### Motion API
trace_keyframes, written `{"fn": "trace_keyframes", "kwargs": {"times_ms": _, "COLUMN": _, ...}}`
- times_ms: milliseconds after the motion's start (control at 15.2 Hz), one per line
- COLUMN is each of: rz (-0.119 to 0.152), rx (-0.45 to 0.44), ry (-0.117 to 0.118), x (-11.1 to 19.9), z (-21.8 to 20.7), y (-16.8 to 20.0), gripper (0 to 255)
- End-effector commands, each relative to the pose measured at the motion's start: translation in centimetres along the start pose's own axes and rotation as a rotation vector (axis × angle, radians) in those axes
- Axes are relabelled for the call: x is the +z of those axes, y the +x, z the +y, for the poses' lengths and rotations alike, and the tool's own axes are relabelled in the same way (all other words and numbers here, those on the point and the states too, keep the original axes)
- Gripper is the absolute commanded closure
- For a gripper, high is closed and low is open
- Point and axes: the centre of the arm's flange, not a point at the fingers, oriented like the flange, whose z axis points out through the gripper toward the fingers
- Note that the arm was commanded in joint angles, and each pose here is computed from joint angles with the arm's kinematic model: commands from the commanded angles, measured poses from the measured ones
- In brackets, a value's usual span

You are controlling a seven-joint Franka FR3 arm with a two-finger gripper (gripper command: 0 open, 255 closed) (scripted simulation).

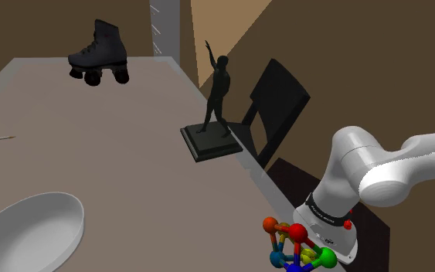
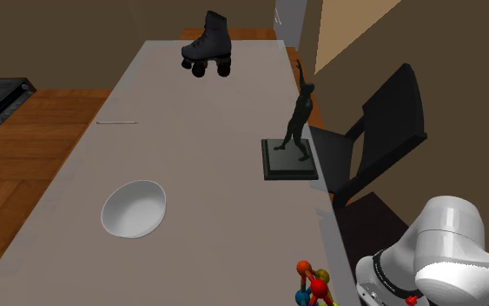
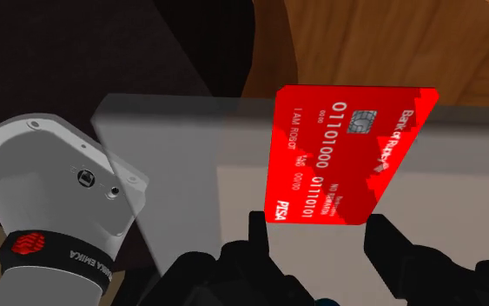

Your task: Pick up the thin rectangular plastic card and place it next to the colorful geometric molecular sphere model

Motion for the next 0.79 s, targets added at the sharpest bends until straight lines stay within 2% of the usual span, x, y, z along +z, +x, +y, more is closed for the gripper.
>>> {"fn": "trace_keyframes", "kwargs": {"times_ms": 0, "rz": 0.000, "rx": 0.000, "ry": 0.000, "x": 0.59, "z": -0.03, "y": -0.47, "gripper": 255}}
{"fn": "trace_keyframes", "kwargs": {"times_ms": 462, "rz": 0.000, "rx": 0.000, "ry": 0.000, "x": 0.59, "z": -0.04, "y": -0.47, "gripper": 255}}
{"fn": "trace_keyframes", "kwargs": {"times_ms": 528, "rz": 0.000, "rx": 0.000, "ry": 0.000, "x": 0.59, "z": -0.04, "y": -0.47, "gripper": 0}}
{"fn": "trace_keyframes", "kwargs": {"times_ms": 726, "rz": 0.000, "rx": 0.000, "ry": 0.000, "x": 0.59, "z": -0.04, "y": -0.47, "gripper": 0}}
